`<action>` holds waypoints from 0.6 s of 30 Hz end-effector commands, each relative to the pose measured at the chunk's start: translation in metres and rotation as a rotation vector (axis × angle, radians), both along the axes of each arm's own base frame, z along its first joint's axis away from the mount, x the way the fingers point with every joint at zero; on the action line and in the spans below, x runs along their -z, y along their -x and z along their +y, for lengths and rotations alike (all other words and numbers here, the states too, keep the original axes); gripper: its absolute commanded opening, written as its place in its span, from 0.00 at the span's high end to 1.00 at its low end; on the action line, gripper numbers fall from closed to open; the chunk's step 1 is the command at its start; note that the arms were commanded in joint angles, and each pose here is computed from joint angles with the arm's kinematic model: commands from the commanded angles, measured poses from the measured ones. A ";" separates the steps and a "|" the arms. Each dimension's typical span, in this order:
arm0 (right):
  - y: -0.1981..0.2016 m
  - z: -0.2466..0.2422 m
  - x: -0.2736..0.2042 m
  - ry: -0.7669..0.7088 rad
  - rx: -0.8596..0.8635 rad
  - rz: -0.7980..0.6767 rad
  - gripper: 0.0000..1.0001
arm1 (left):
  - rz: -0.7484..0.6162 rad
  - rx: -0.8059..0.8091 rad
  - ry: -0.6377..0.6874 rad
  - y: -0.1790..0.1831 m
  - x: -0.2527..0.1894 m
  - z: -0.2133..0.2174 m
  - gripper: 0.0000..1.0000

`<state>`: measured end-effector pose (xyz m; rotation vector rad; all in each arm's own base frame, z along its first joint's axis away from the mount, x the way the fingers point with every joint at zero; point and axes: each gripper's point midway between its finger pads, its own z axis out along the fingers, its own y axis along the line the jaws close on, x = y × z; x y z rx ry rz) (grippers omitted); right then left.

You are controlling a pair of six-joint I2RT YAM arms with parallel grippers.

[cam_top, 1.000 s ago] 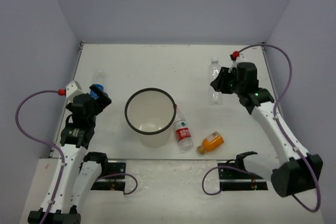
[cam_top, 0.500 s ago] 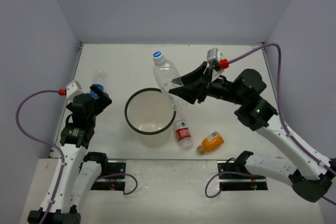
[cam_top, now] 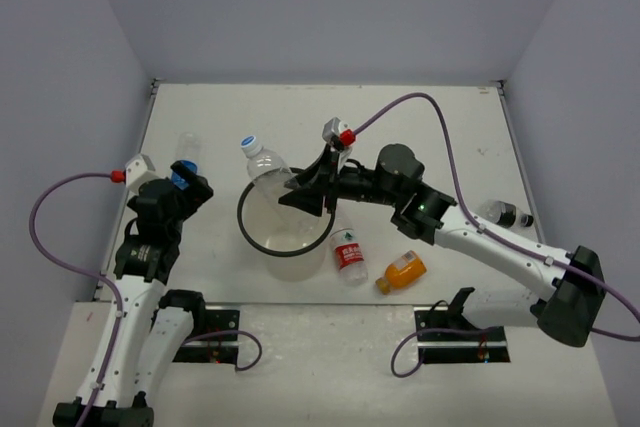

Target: Put the plastic bottles in the bin

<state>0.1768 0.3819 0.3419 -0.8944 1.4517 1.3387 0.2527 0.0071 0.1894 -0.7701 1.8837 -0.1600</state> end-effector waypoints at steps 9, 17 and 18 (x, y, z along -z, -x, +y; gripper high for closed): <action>0.000 -0.007 -0.027 -0.068 0.063 0.002 0.03 | 0.004 -0.009 0.013 -0.004 -0.001 0.000 0.00; -0.011 -0.012 -0.034 -0.050 0.138 0.015 0.01 | 0.043 -0.007 -0.011 -0.006 0.006 0.002 0.00; -0.011 -0.014 -0.036 -0.052 0.145 0.016 0.01 | 0.049 -0.008 -0.015 -0.005 0.007 0.003 0.00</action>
